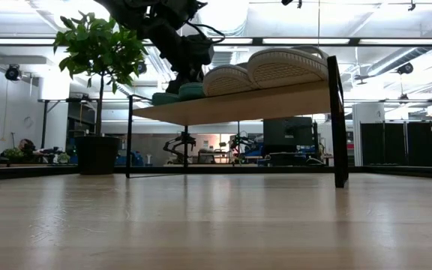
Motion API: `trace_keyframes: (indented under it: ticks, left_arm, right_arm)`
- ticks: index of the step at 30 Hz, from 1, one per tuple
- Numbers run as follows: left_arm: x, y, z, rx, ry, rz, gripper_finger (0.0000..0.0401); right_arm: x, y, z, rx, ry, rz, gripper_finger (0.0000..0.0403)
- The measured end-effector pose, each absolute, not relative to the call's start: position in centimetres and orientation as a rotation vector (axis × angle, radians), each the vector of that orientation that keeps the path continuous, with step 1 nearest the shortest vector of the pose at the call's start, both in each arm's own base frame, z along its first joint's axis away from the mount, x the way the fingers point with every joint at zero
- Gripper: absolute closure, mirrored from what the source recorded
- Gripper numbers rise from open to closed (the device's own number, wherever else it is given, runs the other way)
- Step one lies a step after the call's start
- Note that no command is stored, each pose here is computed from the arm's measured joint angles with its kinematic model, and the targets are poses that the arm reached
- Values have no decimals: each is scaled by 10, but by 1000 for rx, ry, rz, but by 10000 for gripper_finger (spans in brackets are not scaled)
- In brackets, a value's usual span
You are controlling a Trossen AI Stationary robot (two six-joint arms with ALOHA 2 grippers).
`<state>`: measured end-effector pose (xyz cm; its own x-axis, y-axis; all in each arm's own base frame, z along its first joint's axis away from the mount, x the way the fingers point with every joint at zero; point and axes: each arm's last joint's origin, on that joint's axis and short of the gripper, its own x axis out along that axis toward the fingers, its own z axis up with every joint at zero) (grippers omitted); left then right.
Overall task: Pick and place slides into the shelf
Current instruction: Put the green slide on the shelf, then return to Home Position
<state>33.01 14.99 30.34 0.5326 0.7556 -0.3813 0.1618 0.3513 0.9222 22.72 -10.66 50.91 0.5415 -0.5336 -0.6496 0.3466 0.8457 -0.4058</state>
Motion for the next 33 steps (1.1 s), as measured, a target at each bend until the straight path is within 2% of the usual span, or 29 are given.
trace_keyframes:
  ticks: [4, 10, 19, 27, 29, 33]
  left_arm:
    - [330, 149, 302, 1177, 969, 451, 386]
    - [327, 147, 295, 1166, 1013, 371, 316]
    - [315, 140, 308, 1108, 1008, 416, 225]
    - [295, 125, 324, 891, 918, 353, 196]
    - [291, 120, 331, 800, 855, 345, 196]
    - [277, 106, 348, 550, 650, 181, 196]
  right_arm:
    - [227, -107, 509, -243, 851, -528, 330]
    - [227, -107, 509, -247, 852, -526, 323]
    - [227, -107, 509, -248, 851, -526, 329]
    - [227, -107, 509, -251, 851, -525, 332]
    - [227, -107, 509, -248, 850, -527, 332]
    - [229, -106, 509, -211, 826, -488, 332]
